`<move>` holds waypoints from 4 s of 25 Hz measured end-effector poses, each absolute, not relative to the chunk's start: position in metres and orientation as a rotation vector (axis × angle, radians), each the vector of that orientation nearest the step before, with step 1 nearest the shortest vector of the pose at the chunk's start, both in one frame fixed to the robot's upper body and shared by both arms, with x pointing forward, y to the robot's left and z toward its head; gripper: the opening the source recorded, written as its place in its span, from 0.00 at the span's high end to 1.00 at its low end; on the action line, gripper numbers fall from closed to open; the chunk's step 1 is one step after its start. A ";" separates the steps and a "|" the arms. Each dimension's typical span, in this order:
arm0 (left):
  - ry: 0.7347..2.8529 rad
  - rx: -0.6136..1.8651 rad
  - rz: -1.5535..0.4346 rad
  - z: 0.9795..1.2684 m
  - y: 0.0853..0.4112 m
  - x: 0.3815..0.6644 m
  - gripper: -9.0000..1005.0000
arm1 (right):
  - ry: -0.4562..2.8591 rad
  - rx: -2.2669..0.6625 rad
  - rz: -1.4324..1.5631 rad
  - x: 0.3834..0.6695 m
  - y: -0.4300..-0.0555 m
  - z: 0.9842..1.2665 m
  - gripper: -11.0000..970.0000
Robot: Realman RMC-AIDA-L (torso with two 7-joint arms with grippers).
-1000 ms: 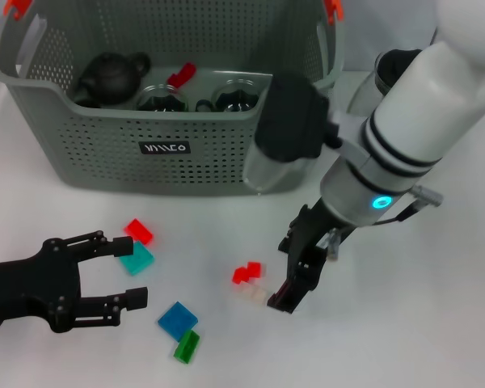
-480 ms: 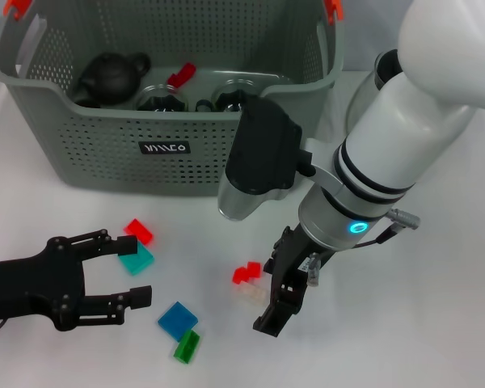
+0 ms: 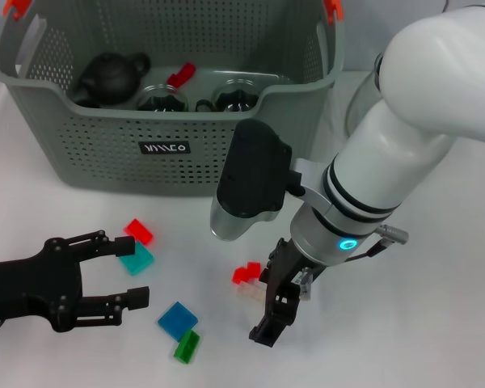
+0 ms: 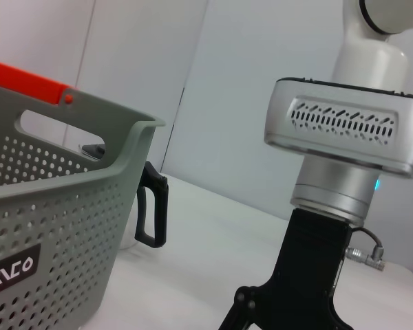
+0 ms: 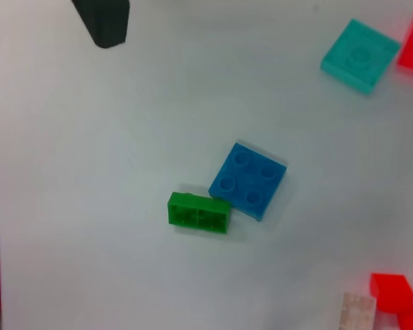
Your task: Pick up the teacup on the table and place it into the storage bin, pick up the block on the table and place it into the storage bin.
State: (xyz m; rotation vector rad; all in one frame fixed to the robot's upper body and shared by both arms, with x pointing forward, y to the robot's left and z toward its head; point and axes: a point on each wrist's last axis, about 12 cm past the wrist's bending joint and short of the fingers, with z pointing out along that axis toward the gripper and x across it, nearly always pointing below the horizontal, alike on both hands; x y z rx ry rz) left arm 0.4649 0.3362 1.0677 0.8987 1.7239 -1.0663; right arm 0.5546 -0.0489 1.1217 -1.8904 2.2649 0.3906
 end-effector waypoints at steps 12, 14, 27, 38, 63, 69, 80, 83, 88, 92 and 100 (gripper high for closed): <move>1.721 0.899 -1.066 1.067 0.335 0.464 0.15 | 2.266 -1.874 0.391 0.556 -0.049 1.118 0.09; 1.722 0.898 -1.067 1.067 0.335 0.464 0.15 | 2.264 -1.867 0.391 0.556 -0.049 1.117 0.13; 1.722 0.897 -1.068 1.067 0.335 0.464 0.15 | 2.265 -1.831 0.398 0.558 -0.047 1.109 0.17; 1.721 0.895 -1.070 1.066 0.335 0.463 0.15 | 2.265 -1.830 0.396 0.558 -0.046 1.108 0.25; 1.728 0.892 -1.058 1.066 0.335 0.465 0.15 | 2.272 -1.794 0.387 0.560 -0.046 1.105 0.52; 1.725 0.895 -1.057 1.066 0.334 0.466 0.15 | 2.279 -1.795 0.380 0.561 -0.047 1.104 0.63; 1.725 0.896 -1.057 1.066 0.334 0.466 0.15 | 2.279 -1.791 0.366 0.563 -0.047 1.103 0.65; 1.725 0.896 -1.057 1.066 0.334 0.466 0.15 | 2.276 -1.793 0.365 0.563 -0.047 1.103 0.67; 1.725 0.895 -1.058 1.066 0.334 0.466 0.15 | 2.273 -1.801 0.360 0.562 -0.046 1.102 0.70; 1.724 0.893 -1.058 1.067 0.334 0.466 0.15 | 2.265 -1.819 0.348 0.560 -0.045 1.101 0.72; 1.725 0.890 -1.058 1.066 0.335 0.466 0.15 | 2.253 -1.831 0.349 0.560 -0.044 1.103 0.76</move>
